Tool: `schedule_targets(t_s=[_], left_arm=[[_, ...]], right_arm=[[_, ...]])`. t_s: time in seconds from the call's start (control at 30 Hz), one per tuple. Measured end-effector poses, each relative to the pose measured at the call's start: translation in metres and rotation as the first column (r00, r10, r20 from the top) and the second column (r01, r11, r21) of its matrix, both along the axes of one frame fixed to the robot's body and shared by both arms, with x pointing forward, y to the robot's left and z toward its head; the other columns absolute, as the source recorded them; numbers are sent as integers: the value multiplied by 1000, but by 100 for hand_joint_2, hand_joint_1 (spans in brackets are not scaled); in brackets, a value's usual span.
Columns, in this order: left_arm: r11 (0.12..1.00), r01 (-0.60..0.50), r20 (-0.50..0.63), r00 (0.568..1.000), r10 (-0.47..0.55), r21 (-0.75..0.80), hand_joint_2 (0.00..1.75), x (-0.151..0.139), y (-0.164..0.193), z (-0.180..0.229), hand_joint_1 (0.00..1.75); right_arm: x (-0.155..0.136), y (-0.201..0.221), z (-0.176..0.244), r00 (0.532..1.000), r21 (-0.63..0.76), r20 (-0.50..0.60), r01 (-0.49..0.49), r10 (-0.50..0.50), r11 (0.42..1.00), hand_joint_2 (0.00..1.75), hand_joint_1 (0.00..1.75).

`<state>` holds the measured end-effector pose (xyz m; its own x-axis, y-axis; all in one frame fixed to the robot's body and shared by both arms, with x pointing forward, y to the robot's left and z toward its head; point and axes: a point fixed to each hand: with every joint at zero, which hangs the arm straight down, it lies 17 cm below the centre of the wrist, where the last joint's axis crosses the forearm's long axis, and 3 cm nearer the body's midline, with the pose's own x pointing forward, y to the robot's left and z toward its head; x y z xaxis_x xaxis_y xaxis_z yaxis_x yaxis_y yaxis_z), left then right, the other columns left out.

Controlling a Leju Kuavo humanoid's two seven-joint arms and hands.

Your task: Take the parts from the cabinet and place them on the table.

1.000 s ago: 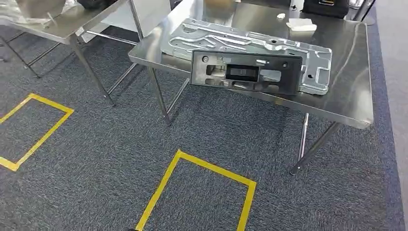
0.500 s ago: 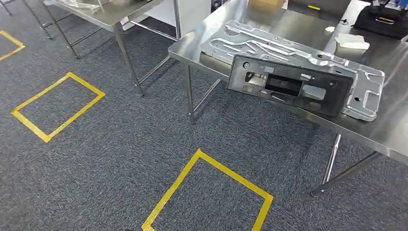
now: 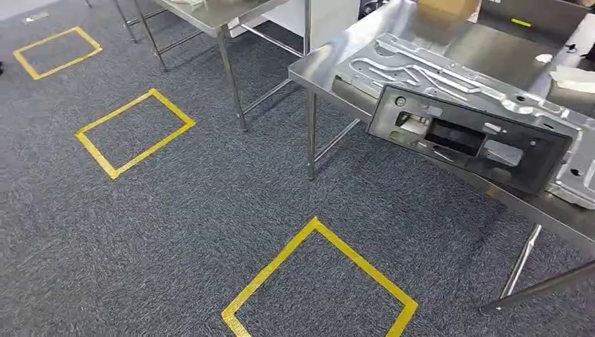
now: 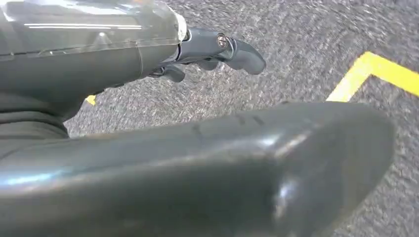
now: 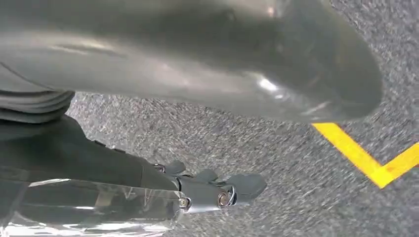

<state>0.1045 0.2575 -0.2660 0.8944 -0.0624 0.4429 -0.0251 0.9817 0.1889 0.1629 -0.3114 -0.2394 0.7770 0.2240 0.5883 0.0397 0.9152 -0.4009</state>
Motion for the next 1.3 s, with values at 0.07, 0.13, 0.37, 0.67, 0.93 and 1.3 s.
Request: schedule_targets(t_s=[0.07,0.13,0.37,0.67,0.93,1.3], left_arm=[[1000,-2,3,1000,2,-2,0,5,-1,1,0],[1000,-4,-7,1000,4,-7,0,1,-2,0,0],[999,-12,-21,1000,11,-43,0,0,-11,-1,0],[997,-64,-58,996,62,-35,0,-12,-5,-4,0],[995,-86,-36,996,84,-47,0,-9,-3,-3,0],[995,-88,-35,996,86,-54,0,-6,-4,-3,0]], right_arm=[[-2,-1,-1,1000,-3,-5,1,-1,1000,0,0],[-1,0,0,1000,-4,-4,-6,6,1000,0,0],[-5,-1,-1,1000,-9,-9,-17,16,1000,0,0],[-4,1,-2,999,-12,-14,-37,37,999,0,0],[-8,7,-3,999,-3,-23,-44,43,999,0,0],[-7,7,-3,999,0,-25,-37,37,999,0,0]])
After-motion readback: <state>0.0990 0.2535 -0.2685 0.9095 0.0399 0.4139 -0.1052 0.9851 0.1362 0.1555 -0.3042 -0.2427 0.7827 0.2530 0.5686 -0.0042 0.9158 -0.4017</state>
